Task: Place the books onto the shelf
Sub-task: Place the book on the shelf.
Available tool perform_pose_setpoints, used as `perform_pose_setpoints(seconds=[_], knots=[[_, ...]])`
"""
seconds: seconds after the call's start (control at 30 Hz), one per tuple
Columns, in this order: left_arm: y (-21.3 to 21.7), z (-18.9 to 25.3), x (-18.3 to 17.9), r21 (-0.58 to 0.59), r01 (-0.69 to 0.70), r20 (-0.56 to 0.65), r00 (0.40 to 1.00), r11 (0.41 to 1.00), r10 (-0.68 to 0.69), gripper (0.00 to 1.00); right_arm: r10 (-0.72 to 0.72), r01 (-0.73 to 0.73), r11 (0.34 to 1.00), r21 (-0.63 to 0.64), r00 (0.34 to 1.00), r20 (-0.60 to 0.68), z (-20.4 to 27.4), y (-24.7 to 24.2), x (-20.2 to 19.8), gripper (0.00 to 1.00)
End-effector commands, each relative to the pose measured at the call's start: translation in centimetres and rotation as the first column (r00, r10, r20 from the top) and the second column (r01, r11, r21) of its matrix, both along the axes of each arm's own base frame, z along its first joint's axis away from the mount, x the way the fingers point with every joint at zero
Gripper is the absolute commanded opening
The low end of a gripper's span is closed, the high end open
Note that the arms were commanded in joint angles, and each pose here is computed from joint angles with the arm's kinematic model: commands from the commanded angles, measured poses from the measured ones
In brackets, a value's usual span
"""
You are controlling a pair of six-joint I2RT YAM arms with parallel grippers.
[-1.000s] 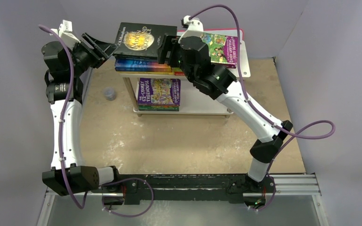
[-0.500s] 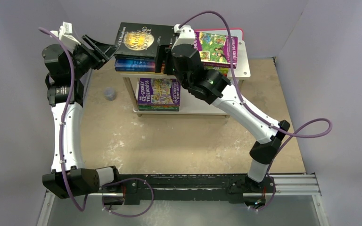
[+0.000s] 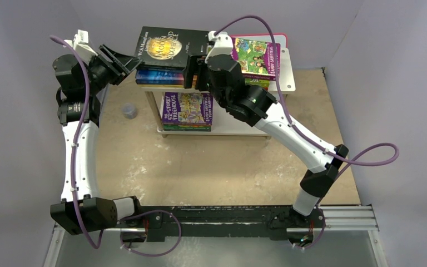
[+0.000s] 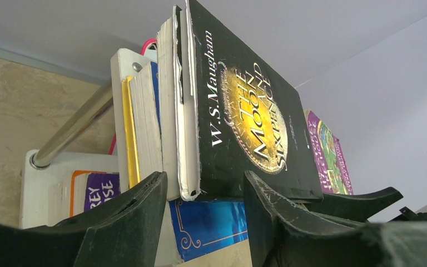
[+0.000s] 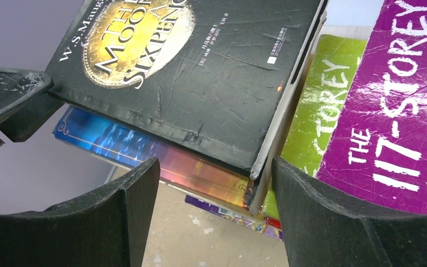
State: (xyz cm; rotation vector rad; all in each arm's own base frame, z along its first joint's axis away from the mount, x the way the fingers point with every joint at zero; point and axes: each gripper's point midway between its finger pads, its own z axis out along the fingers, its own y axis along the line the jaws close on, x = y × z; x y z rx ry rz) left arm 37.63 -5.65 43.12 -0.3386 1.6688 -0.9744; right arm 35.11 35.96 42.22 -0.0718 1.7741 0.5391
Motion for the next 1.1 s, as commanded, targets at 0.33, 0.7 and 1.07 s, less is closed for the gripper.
perform_pose_setpoints(seconds=[0.33, 0.7, 1.07], knots=[[-1.8, 2.5, -2.5, -0.008, 0.098, 0.105, 0.99, 0.995, -0.097, 0.45, 0.109, -0.115, 0.992, 0.052, 0.988, 0.105, 2.8, 1.4, -1.0, 0.76], [-2.4, 2.8, -4.7, -0.016, 0.11, 0.113, 0.988, 0.994, -0.108, 0.45, 0.197, -0.211, 0.971, 0.109, 0.972, 0.127, 4.1, 1.7, -2.9, 0.75], [-1.9, 1.9, -4.8, 0.0, 0.066, 0.072, 0.995, 0.998, -0.066, 0.44, 0.243, -0.259, 0.958, 0.127, 0.962, 0.126, 4.0, 1.5, -4.2, 0.75]])
